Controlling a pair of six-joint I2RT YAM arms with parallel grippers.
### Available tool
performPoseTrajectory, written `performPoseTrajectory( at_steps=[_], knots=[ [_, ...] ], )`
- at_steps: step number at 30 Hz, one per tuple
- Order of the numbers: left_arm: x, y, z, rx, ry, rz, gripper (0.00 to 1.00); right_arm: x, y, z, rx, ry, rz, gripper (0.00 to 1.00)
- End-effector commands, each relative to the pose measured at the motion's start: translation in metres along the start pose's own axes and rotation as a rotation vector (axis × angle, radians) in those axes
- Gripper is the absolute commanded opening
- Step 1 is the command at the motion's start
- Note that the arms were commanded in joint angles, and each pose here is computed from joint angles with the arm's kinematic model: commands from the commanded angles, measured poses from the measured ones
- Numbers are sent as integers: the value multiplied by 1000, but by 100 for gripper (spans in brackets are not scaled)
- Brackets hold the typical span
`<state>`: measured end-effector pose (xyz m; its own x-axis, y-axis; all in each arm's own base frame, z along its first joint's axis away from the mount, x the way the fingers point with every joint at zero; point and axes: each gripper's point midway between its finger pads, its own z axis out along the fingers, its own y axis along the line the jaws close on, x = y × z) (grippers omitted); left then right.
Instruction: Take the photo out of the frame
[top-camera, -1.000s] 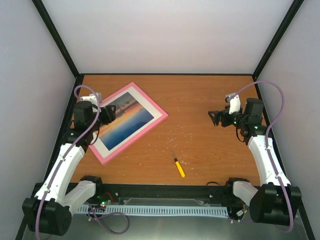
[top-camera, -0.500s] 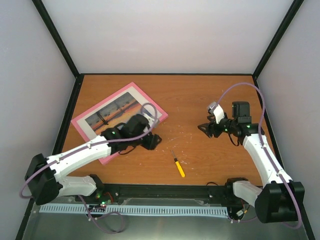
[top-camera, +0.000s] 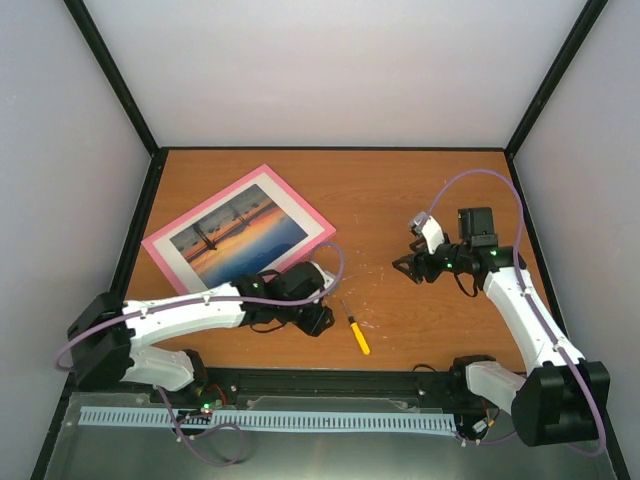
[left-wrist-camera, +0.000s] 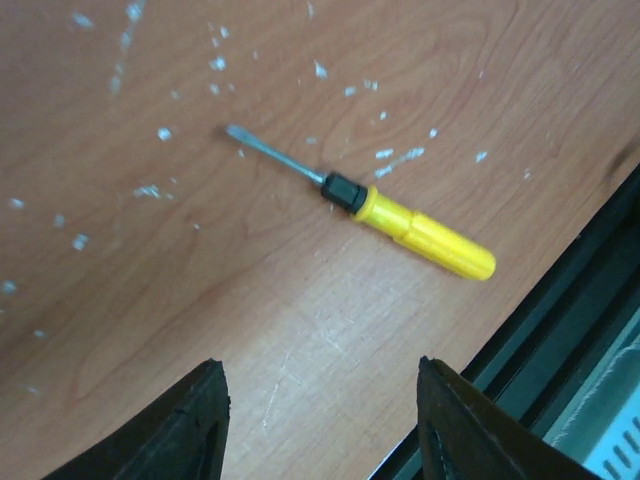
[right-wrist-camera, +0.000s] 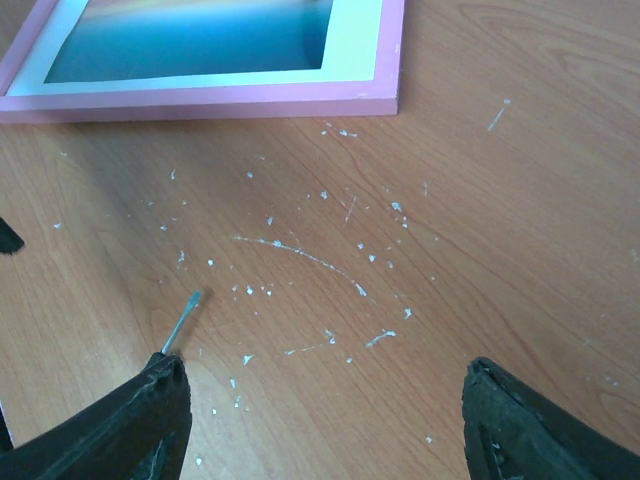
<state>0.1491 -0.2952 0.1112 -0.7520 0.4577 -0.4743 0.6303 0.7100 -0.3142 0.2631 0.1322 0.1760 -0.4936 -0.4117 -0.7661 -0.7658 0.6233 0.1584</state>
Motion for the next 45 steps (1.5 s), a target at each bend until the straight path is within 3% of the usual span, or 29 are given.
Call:
performPoseTrajectory(
  at_steps=[1,4,13,16,23,33,37,39,42,45],
  knots=[
    [13,-7,28,-12,50,16,51,-5,-4,5,16,11,49,73],
    [14,-8,49,-35,74,33,51,-5,-10,5,53,19,55,73],
    [13,-38,98,30,104,148,9,-2,-28,5,148,38,107,73],
    [8,-45,107,53,101,162,4,-1,-32,0,198,33,94,74],
    [-9,-61,124,103,59,233,3,-2,-47,-15,322,26,78,75],
    [-67,-91,162,148,-120,357,3,16,-80,-47,504,191,8,77],
    [-86,-98,145,149,-183,369,5,34,-74,-35,418,269,32,73],
    [-90,-99,122,156,-227,357,6,44,-62,-24,320,298,33,66],
    [-87,-92,85,148,-281,318,13,52,-34,-8,133,297,-21,60],
    [-78,-75,60,105,-301,241,42,61,-20,8,43,304,-97,56]
  ],
)
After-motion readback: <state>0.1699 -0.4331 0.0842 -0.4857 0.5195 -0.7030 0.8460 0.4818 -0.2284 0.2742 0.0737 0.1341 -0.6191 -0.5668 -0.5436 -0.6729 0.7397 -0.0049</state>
